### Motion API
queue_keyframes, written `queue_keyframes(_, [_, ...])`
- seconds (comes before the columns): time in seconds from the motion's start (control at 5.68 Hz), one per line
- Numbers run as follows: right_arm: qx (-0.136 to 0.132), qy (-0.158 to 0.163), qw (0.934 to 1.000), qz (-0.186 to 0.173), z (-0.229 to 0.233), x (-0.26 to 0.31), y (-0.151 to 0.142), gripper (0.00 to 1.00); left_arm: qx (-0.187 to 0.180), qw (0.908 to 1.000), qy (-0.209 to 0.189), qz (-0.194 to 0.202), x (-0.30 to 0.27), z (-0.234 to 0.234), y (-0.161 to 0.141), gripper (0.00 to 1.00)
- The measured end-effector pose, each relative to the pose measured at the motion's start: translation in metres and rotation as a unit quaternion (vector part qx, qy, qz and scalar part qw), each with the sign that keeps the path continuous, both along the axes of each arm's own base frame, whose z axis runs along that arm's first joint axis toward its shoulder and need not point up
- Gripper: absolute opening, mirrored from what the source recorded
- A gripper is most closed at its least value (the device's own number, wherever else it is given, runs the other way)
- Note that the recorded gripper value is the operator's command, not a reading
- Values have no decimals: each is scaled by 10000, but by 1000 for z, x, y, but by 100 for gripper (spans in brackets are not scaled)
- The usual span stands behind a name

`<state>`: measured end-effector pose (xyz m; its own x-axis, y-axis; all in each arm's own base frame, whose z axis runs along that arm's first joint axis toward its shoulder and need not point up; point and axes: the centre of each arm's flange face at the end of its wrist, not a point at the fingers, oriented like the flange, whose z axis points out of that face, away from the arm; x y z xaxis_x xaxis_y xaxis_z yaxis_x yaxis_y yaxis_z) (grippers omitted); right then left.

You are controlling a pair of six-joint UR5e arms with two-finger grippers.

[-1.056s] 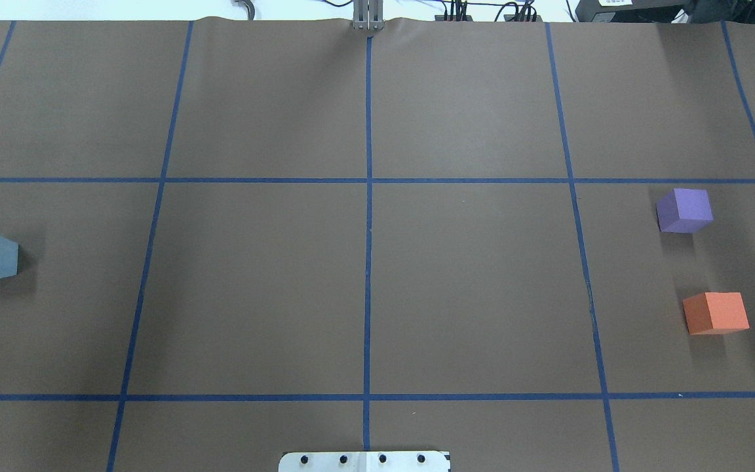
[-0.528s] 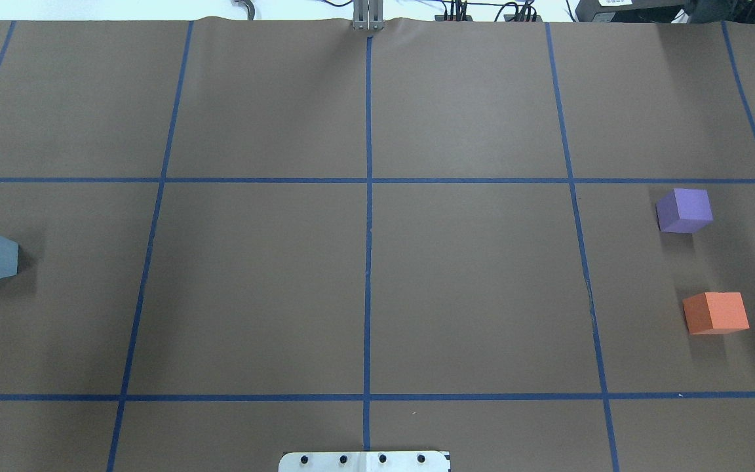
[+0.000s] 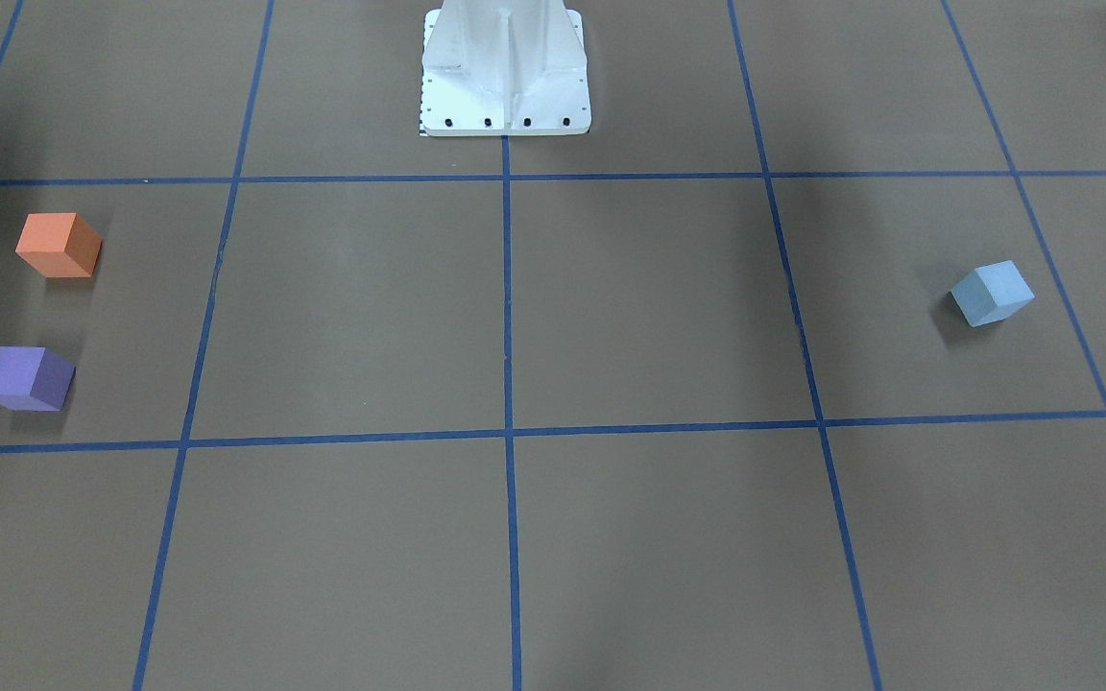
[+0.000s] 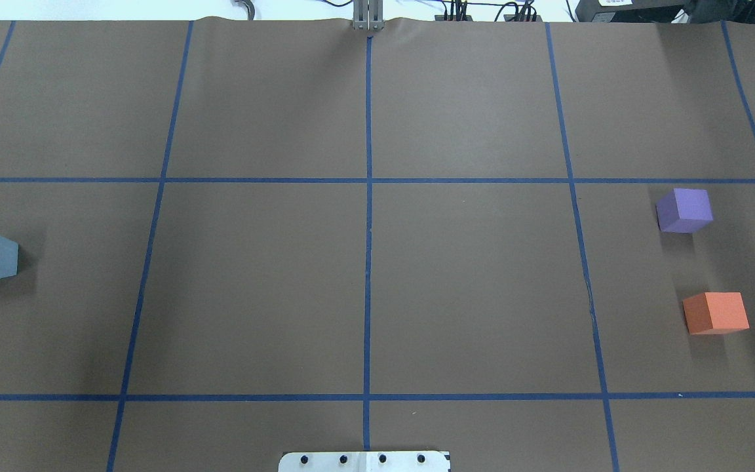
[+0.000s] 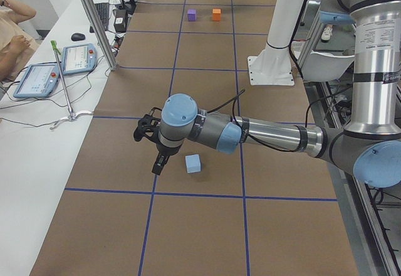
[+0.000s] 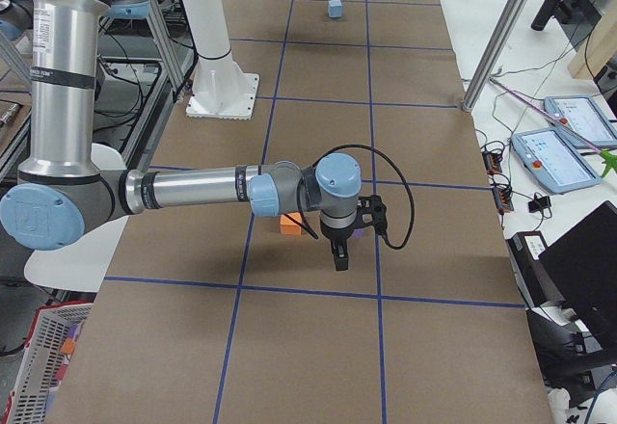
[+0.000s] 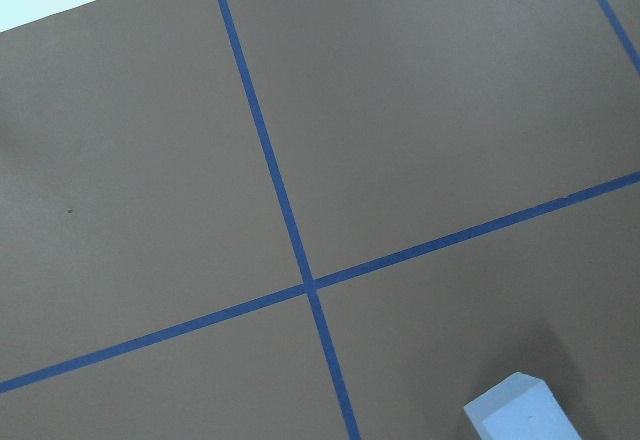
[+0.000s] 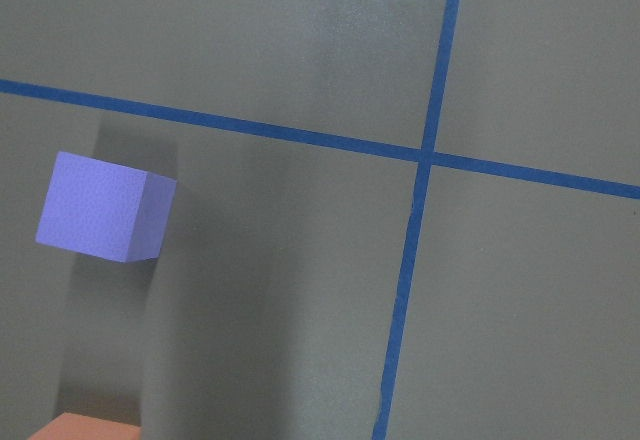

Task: Place blue block between orange and purple blocks

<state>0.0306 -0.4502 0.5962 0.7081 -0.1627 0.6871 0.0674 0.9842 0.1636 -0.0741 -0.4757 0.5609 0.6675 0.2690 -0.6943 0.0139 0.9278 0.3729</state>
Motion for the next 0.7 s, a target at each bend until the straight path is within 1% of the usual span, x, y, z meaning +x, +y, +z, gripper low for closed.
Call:
queue_keyframes(0.18, [40, 0, 10000, 5, 2, 0, 3, 100, -442, 9989, 156, -95, 23, 15, 3, 100])
queue_keyframes(0.35, [73, -1, 10000, 5, 4, 1, 6, 100, -926, 9944, 341, -372, 48, 32, 15, 100])
queue_keyframes(0.53, [98, -3, 10000, 7, 6, 1, 8, 100, -1306, 9879, 530, -649, 83, 42, 33, 100])
queue_keyframes(0.7, [105, -1, 9999, 6, 8, 1, 10, 100, -1510, 9828, 570, -899, 129, 49, 52, 100])
